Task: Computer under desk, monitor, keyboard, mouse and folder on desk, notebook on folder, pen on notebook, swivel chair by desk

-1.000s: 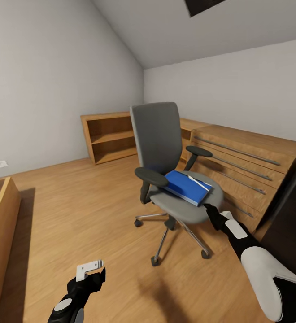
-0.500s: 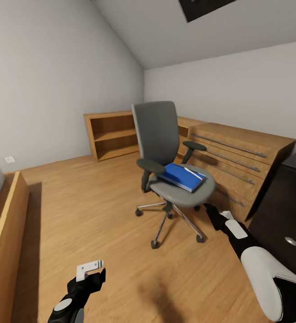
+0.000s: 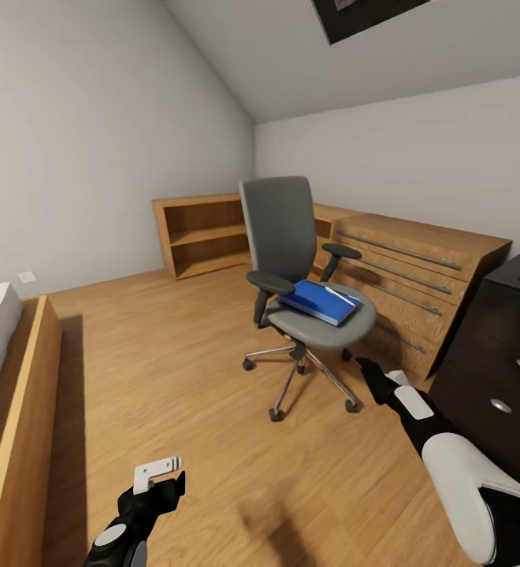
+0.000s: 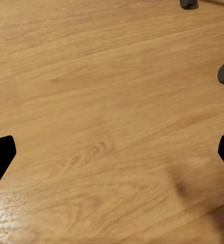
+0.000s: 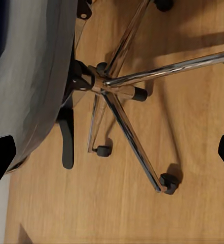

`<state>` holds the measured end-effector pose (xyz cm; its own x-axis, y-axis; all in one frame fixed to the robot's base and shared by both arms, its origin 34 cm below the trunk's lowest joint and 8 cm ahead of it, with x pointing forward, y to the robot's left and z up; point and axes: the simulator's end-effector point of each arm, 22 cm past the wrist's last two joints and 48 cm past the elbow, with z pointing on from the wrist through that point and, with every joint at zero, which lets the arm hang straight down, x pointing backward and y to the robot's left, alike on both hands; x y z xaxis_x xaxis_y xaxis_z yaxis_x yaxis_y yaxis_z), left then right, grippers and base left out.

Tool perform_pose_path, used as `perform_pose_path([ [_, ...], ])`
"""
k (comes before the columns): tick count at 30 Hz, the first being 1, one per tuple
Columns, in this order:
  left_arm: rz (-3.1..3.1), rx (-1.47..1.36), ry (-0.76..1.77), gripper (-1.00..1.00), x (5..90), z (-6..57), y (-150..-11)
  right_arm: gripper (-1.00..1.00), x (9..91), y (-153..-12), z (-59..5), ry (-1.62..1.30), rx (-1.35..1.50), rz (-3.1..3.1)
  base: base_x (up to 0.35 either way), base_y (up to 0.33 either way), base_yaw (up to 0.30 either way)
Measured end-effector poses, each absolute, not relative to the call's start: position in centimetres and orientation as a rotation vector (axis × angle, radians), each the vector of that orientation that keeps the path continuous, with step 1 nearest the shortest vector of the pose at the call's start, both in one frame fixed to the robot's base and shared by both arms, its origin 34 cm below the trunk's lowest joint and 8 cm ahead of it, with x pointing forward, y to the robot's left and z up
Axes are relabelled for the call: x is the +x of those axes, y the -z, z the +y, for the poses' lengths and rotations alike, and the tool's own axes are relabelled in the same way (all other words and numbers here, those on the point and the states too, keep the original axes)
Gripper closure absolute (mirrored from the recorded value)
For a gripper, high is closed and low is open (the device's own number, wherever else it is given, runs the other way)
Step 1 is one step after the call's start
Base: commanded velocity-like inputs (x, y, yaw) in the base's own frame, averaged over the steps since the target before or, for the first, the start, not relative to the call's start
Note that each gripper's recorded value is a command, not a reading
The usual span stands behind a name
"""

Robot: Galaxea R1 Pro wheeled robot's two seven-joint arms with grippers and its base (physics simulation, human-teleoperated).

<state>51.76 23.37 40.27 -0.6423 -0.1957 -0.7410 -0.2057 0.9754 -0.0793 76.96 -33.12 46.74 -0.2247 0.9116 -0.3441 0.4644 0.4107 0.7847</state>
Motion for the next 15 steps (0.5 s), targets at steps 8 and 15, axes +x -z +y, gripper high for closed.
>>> perform_pose_path([
  [8, 2.284, -0.279, -0.015, -1.0, 51.8, 23.4, -40.3, -1.0, 77.0, -46.6, -31.4, -0.712, 1.179, 1.857, -0.009, 0.004, 0.091],
  [15, 2.284, -0.279, -0.015, -1.0, 51.8, 23.4, -40.3, -1.0, 77.1, -46.5, -30.2, -0.729, 1.175, 1.863, -0.001, 0.001, 0.144],
])
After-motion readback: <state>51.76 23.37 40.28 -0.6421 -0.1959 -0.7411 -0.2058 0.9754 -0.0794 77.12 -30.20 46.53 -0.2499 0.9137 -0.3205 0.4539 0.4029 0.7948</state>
